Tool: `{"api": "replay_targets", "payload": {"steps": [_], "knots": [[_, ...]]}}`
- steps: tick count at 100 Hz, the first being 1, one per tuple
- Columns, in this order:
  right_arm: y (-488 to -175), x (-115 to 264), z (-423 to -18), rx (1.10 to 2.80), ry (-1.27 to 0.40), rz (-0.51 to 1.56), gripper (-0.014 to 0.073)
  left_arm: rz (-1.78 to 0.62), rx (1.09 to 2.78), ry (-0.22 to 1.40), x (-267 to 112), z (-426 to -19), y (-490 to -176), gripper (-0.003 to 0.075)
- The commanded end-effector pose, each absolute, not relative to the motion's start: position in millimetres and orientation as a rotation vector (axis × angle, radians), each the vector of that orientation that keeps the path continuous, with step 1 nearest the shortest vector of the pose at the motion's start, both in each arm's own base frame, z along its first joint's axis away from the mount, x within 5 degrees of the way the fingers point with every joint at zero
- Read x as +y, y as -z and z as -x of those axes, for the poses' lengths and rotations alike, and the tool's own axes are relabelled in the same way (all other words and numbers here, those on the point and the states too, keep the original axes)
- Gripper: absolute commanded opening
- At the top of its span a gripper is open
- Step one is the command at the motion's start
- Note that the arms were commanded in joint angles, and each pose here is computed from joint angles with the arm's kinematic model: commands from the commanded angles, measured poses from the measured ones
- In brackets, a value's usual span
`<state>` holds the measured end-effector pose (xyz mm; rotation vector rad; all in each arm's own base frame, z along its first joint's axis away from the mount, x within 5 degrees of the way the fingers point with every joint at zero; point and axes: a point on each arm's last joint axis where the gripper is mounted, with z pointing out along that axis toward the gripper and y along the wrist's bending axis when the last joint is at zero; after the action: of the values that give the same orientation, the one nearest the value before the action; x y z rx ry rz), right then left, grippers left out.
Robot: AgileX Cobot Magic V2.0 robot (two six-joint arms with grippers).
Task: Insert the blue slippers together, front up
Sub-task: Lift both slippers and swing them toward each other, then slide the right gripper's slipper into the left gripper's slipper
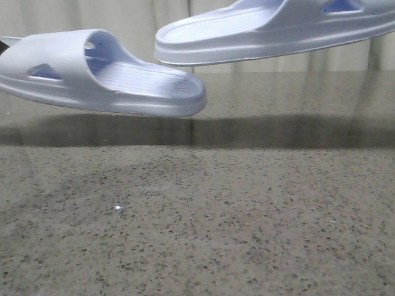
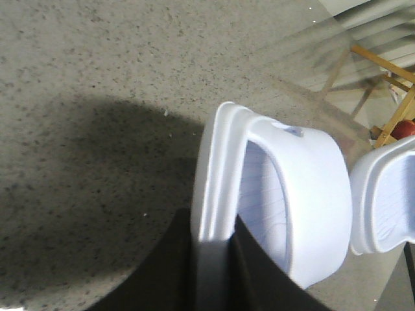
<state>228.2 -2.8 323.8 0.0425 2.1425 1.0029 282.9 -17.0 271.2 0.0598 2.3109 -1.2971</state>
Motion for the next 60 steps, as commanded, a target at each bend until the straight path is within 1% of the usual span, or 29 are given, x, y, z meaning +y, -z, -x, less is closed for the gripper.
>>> {"api": "replay_targets", "payload": {"steps": [1, 8, 25, 36, 51, 60], "knots": [[-329.8, -0.4, -236.4, 2.053, -1.048, -0.039, -0.0107, -0.118, 2.158, 1.444, -31.2, -277.5, -298.1, 0.0015], [-326.6, -0.9, -241.6, 2.019, -1.073, -0.048, -0.0107, -0.123, 2.138, 1.469, -36.2, -277.9, -300.1, 0.0015], [-313.2, -5.4, -257.9, 1.998, -1.111, -0.054, -0.0106, -0.163, 2.129, 1.51, -49.8, -276.6, -301.8, 0.0015], [-305.7, -6.7, -268.3, 1.961, -1.173, -0.066, -0.0106, -0.176, 2.111, 1.545, -58.1, -276.0, -303.9, 0.0015], [-286.0, 5.8, -281.3, 2.005, -1.233, -0.016, -0.0106, -0.177, 2.082, 1.585, -65.4, -275.8, -307.0, 0.0015], [-277.1, 18.5, -288.8, 2.002, -1.28, 0.016, -0.0106, -0.189, 2.078, 1.599, -69.9, -275.0, -307.6, 0.0015]]}}
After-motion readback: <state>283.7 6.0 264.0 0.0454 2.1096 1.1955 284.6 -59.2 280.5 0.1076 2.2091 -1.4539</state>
